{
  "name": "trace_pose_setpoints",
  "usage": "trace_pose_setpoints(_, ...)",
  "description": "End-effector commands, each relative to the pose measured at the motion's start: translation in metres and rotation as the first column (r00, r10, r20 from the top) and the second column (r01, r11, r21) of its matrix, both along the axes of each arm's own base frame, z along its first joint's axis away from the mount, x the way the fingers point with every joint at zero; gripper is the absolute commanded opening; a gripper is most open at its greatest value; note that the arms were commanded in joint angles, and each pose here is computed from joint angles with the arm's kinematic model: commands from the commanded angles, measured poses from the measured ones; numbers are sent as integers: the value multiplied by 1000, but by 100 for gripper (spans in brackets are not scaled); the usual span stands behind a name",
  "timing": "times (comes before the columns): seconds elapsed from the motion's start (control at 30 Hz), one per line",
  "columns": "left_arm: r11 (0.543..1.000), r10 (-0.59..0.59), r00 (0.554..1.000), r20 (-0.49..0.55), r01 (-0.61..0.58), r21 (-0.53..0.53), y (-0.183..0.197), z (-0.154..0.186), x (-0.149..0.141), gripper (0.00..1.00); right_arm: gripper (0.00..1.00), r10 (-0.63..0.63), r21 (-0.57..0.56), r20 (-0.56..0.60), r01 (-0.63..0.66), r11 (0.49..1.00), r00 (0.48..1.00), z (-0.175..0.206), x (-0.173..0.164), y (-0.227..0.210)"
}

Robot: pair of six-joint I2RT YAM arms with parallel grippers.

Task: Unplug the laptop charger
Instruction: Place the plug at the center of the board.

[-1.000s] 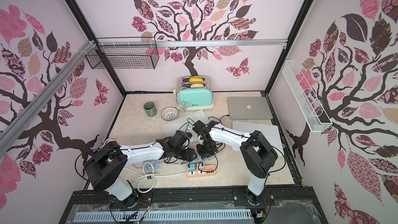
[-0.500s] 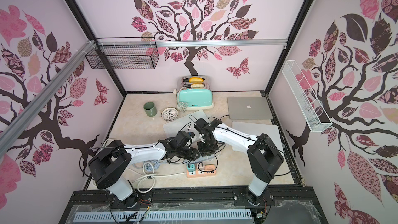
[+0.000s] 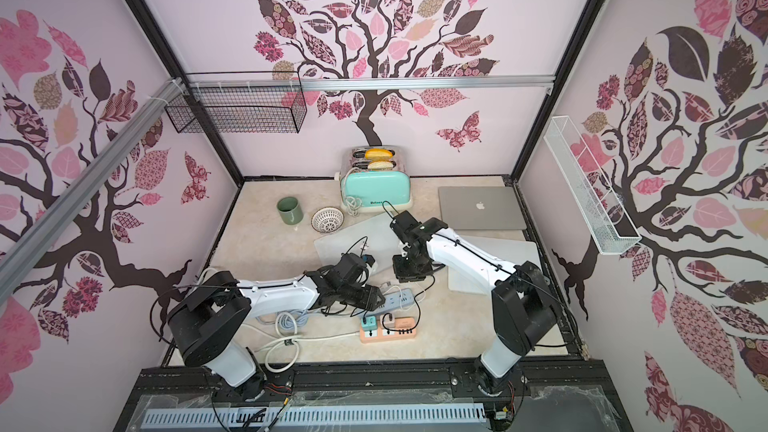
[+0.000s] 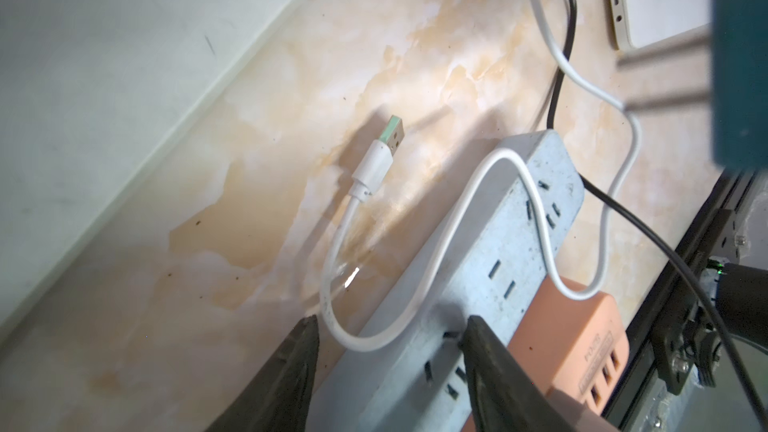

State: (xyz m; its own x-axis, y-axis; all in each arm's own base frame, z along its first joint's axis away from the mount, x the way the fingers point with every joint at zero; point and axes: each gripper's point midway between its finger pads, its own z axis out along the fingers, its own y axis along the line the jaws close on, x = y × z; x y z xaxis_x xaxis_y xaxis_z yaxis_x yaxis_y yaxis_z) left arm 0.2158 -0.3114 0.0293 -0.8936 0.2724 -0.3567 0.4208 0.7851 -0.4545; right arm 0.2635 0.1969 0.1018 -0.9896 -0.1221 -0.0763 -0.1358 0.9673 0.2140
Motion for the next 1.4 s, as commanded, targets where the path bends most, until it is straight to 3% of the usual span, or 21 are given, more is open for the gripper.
trace_pose_setpoints(0.0,988,-51,986,-162,73,137,30,-25,-44,59,7,5,40,50,-7,999,999,8,22,0)
trace_pose_setpoints(0.27,997,-74,988,-133,78,24,7,15,-35,61,14,73,257,26,-77,963,997,3,29,45)
trace_pose_setpoints(0.47,997,-71,991,-109,67,-46,4,41,-30,63,17,78,222,-49,-66,973,996,-23,18,39)
trace_pose_setpoints(0.8,994,-22,994,-108,11,-105,14,53,-11,65,27,68,152,-157,-44,987,985,-52,-5,23)
trace_pose_setpoints(1.1,993,-4,997,-77,-5,-120,19,70,3,65,46,64,123,-158,-45,991,985,-52,-1,20)
trace_pose_setpoints(1.2,993,2,998,-67,-10,-119,19,72,6,65,58,62,112,-145,-46,993,987,-48,2,19)
trace_pose_setpoints(1.37,991,8,999,-48,-15,-131,17,81,12,65,65,59,109,-107,-47,993,992,-32,11,20)
